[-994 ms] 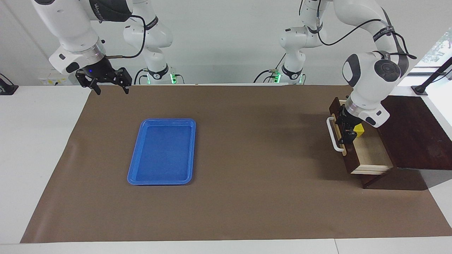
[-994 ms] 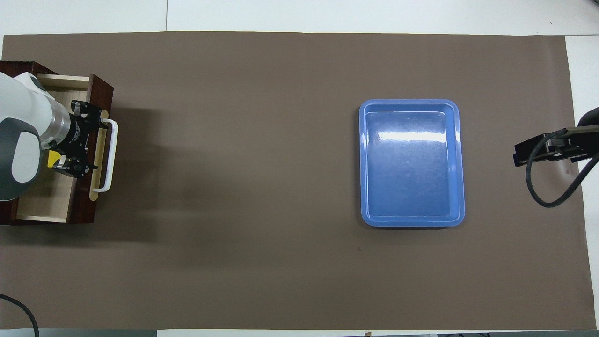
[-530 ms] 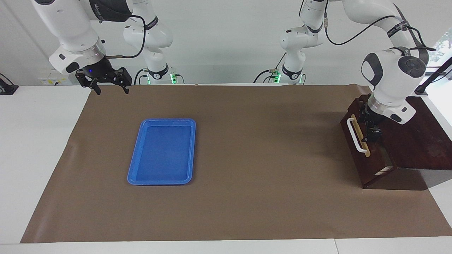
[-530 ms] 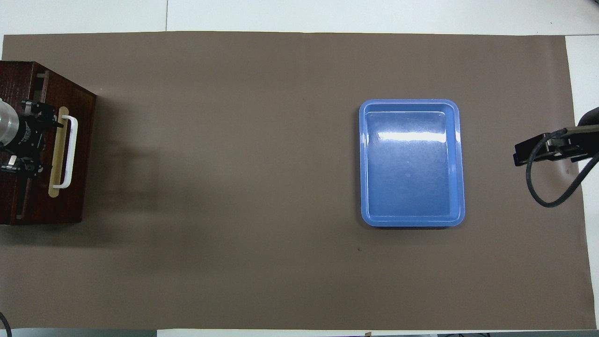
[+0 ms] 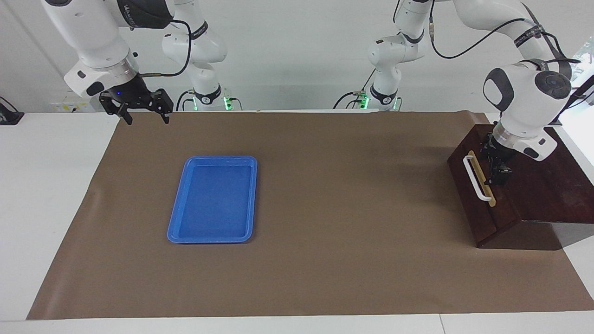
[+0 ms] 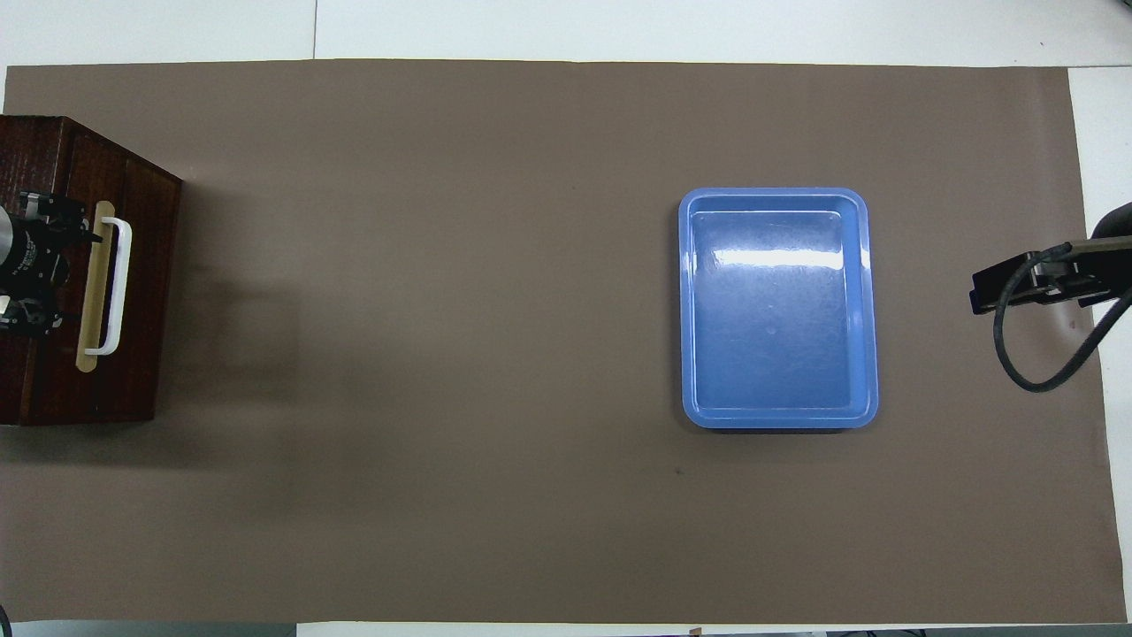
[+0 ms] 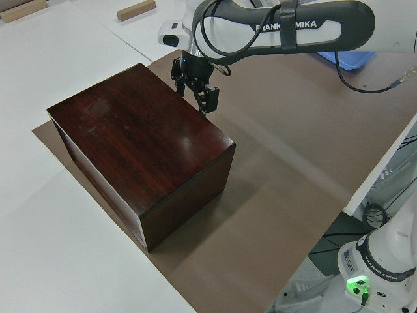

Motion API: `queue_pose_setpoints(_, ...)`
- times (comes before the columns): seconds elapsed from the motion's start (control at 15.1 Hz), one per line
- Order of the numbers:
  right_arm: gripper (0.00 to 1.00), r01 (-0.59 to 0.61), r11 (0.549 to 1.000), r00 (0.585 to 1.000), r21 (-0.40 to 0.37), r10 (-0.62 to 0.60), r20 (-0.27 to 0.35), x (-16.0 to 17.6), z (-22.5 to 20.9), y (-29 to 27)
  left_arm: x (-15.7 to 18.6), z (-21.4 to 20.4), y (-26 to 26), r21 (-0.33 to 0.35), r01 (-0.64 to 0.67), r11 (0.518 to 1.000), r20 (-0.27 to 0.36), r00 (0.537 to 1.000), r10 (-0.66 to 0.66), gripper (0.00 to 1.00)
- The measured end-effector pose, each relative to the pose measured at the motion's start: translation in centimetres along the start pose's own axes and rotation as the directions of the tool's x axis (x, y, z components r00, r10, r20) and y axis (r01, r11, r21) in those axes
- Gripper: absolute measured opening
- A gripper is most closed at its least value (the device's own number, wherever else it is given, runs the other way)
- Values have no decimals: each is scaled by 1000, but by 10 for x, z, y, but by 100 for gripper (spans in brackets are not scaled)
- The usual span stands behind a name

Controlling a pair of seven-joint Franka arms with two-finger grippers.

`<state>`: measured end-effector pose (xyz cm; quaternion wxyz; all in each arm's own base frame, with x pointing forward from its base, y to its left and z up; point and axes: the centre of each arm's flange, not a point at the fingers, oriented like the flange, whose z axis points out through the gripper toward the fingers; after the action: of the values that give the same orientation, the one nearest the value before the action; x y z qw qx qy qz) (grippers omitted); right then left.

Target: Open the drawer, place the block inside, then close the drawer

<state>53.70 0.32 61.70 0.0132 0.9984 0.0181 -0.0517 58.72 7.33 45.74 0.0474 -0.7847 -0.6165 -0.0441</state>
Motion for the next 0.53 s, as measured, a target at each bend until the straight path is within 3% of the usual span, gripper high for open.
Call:
queue_pose_setpoints(0.27, 100, 0, 1000, 1000, 0, 0, 0, 0, 0, 0, 0, -4, 1, -8, -3, 1000, -3, 1000, 3, 100)
queue_pose_setpoints(0.53, 100, 0, 1000, 1000, 0, 0, 0, 0, 0, 0, -4, -48, 8, -83, -27, 996, -36, 999, 25, 100)
